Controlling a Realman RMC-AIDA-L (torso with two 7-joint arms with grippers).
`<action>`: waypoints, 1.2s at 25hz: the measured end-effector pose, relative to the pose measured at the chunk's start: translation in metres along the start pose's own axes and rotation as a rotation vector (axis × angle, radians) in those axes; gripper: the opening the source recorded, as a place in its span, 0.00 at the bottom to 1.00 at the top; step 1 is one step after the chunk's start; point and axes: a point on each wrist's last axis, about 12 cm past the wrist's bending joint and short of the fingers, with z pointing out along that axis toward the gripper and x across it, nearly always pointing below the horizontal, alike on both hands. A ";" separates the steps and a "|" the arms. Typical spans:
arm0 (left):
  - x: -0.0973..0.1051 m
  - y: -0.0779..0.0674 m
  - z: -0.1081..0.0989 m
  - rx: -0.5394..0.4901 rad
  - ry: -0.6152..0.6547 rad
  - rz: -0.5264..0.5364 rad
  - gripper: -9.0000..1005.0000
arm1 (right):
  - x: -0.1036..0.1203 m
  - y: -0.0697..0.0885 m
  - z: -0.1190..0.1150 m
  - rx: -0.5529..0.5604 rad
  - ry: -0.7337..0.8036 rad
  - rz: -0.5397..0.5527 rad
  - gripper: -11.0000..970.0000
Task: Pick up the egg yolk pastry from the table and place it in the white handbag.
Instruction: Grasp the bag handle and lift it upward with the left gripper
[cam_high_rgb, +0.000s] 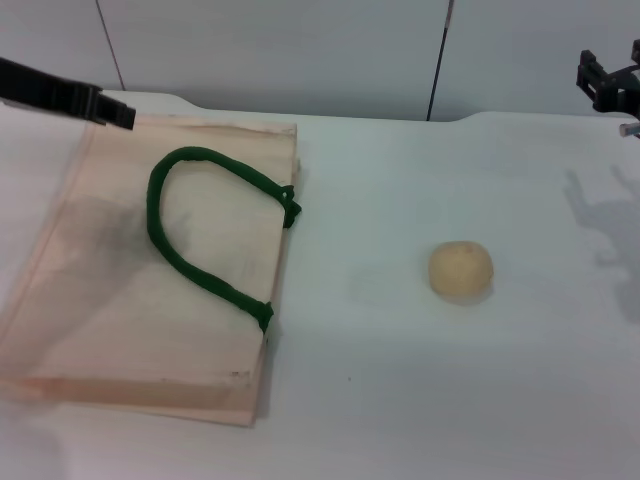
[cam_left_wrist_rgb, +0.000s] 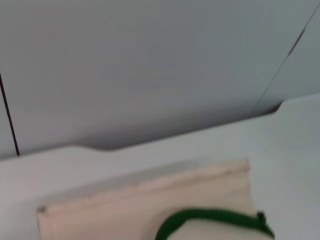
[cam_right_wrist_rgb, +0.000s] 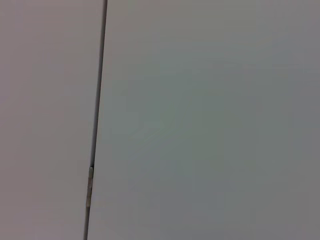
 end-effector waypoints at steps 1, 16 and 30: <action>0.001 0.000 0.002 0.000 0.014 -0.003 0.36 | 0.000 0.000 0.000 -0.001 0.000 0.000 0.63; 0.010 0.015 0.035 -0.038 0.111 -0.049 0.43 | 0.000 0.002 0.000 -0.006 -0.001 -0.001 0.63; 0.005 0.013 0.074 -0.054 0.113 -0.028 0.45 | -0.004 0.007 0.000 -0.031 -0.011 0.005 0.63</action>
